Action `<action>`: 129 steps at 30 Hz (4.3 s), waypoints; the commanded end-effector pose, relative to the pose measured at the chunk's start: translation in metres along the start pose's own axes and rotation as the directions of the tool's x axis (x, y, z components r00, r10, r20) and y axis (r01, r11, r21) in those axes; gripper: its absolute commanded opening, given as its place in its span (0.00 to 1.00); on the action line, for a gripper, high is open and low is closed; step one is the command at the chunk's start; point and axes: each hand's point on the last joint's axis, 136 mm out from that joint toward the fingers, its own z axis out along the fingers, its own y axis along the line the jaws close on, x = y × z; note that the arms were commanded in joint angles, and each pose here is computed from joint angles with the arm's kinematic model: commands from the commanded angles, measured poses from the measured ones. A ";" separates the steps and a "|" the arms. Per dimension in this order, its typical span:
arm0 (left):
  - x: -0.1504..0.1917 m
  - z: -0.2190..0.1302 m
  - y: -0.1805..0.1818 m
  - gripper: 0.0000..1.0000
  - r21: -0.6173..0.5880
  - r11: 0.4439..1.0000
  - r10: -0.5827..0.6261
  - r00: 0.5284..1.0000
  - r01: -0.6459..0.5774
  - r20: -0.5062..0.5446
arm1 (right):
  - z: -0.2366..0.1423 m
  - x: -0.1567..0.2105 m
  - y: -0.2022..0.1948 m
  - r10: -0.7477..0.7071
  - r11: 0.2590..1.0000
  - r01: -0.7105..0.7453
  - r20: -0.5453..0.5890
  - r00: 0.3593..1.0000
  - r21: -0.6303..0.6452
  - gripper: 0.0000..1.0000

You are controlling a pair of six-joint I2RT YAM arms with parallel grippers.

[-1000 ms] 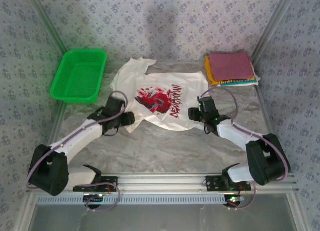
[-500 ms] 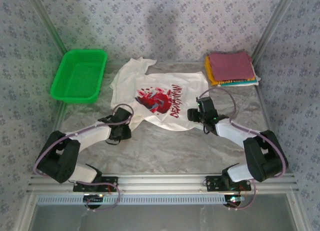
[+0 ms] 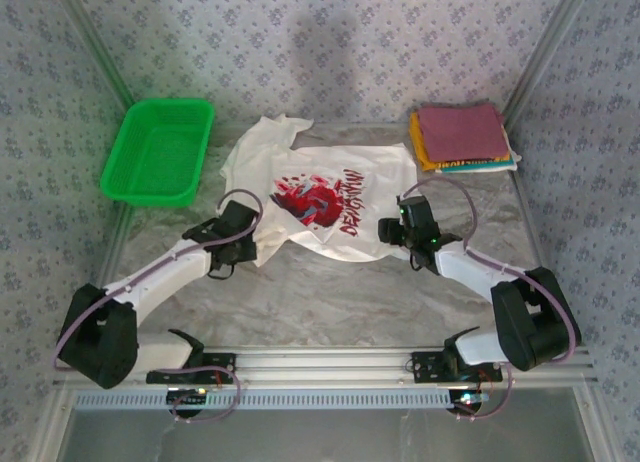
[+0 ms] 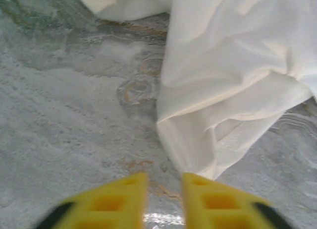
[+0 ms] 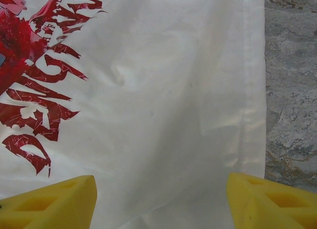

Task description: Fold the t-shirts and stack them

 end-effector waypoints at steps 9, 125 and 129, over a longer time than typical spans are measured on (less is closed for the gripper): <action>0.026 0.051 -0.024 0.52 0.062 0.997 -0.033 0.993 0.040 -0.111 | -0.005 -0.002 -0.004 0.029 1.000 -0.028 0.023 0.999 -0.004 0.72; 0.141 -0.043 0.053 0.00 0.063 0.813 -0.552 0.801 0.579 -0.232 | -0.019 0.074 -0.026 0.454 0.830 -0.544 -0.421 0.785 -0.119 0.52; 0.145 -0.037 0.050 0.00 0.096 0.783 -0.582 0.778 0.614 -0.237 | -0.009 0.073 -0.026 0.449 0.837 -0.534 -0.408 0.795 -0.119 0.39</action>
